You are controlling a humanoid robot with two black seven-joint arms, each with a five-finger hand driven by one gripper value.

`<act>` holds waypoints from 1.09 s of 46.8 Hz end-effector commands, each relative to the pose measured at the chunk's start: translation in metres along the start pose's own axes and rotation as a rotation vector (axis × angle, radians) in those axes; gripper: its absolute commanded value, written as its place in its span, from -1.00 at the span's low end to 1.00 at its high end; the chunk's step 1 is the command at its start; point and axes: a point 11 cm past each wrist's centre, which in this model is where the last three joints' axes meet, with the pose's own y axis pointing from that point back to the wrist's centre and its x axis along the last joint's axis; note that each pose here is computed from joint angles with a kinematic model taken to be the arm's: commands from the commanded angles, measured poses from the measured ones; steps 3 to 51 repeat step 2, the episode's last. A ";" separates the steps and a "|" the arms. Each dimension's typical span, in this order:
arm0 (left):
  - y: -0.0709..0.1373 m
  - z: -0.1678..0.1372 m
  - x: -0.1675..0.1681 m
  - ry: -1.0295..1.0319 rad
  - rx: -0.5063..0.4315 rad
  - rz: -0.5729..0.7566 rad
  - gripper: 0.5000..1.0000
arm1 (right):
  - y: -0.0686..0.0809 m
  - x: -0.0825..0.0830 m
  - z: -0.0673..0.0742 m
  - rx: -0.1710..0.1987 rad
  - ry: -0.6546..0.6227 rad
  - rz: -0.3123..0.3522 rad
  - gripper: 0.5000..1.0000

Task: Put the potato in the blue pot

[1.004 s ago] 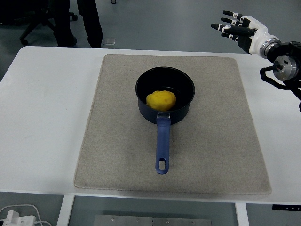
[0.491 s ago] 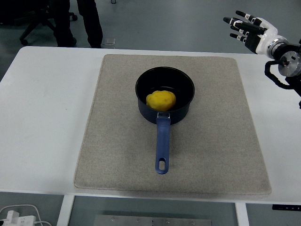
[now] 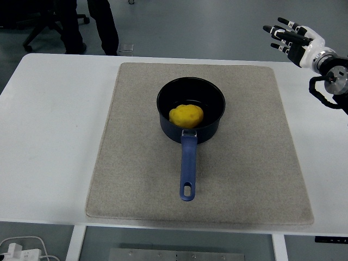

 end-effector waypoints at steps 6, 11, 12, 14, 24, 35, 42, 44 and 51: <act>0.000 0.000 0.000 -0.001 0.000 -0.001 0.99 | 0.000 0.001 0.000 -0.001 0.000 0.002 0.72; 0.000 0.000 0.000 -0.001 0.000 -0.001 0.99 | 0.000 0.001 0.000 -0.001 0.000 0.002 0.72; 0.000 0.000 0.000 -0.001 0.000 -0.001 0.99 | 0.000 0.001 0.000 -0.001 0.000 0.002 0.72; 0.000 0.000 0.000 -0.001 0.000 -0.001 0.99 | 0.000 0.001 0.000 -0.001 0.000 0.002 0.72; 0.000 0.000 0.000 -0.001 0.000 -0.001 0.99 | 0.000 0.001 0.000 -0.001 0.000 0.002 0.72; 0.000 0.000 0.000 -0.001 0.000 -0.001 0.99 | 0.000 0.001 0.000 -0.001 0.000 0.002 0.72; 0.000 0.000 0.000 -0.001 0.000 -0.001 0.99 | 0.000 0.001 0.000 -0.001 0.000 0.002 0.72; 0.000 0.000 0.000 -0.001 0.000 -0.001 0.99 | 0.000 0.001 0.000 -0.001 0.000 0.002 0.72; 0.000 0.000 0.000 -0.001 0.000 -0.001 0.99 | 0.000 0.001 0.000 -0.001 0.000 0.002 0.72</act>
